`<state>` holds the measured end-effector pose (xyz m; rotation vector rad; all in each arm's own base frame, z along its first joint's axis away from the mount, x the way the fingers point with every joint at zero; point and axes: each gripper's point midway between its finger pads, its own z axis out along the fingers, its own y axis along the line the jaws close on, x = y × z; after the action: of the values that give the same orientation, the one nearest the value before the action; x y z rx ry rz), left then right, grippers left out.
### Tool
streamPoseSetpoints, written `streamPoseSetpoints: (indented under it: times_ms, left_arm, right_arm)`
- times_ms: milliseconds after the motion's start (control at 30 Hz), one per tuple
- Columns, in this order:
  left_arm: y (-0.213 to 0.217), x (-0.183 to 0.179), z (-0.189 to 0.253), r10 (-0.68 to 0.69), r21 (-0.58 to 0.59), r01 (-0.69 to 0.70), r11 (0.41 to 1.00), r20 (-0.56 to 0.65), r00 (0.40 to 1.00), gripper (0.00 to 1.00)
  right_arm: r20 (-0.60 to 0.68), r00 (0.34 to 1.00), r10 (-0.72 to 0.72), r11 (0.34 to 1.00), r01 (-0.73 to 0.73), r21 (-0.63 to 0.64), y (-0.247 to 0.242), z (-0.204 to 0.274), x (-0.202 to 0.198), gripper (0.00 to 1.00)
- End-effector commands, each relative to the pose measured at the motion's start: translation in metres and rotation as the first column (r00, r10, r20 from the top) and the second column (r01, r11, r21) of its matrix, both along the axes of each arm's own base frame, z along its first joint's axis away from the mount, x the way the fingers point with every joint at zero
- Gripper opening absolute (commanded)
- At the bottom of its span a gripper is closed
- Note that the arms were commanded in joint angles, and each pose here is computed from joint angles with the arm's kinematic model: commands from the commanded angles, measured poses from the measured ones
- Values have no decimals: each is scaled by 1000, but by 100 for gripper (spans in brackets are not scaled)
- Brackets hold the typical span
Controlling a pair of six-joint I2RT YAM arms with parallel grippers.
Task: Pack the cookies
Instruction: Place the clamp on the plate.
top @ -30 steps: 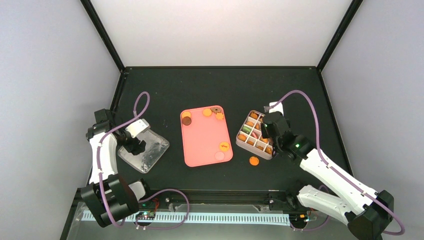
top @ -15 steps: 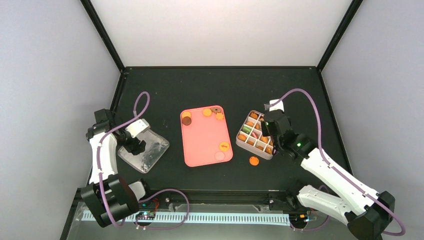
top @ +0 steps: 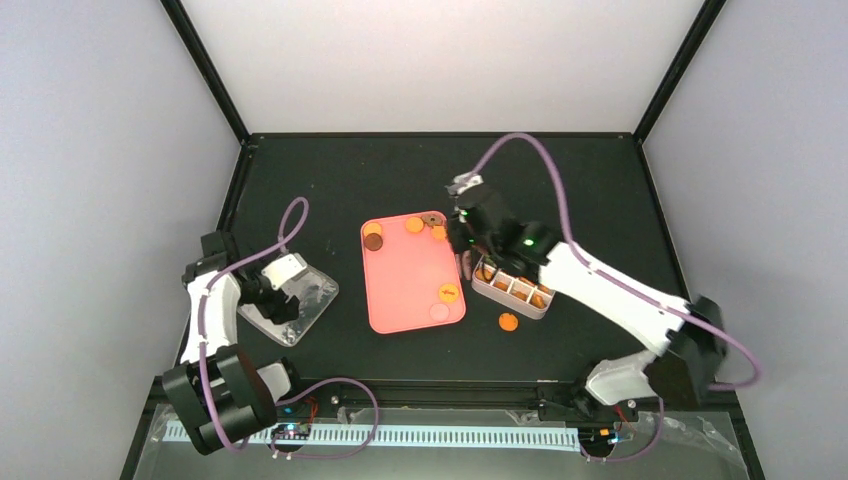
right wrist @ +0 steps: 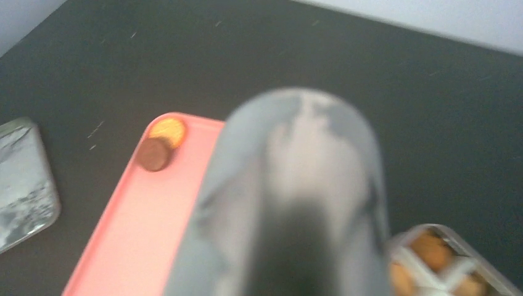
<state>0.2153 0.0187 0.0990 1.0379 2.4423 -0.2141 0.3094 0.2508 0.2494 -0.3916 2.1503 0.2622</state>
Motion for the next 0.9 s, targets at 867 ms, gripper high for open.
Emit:
streamPoseSetpoints:
  times_ms: [867]
  left_arm:
    - [-39,-2,-86,-161,115,171,979,-89,983,66]
  right_arm:
    - [-496,867,-39,938,204,281,92,-134,37,62]
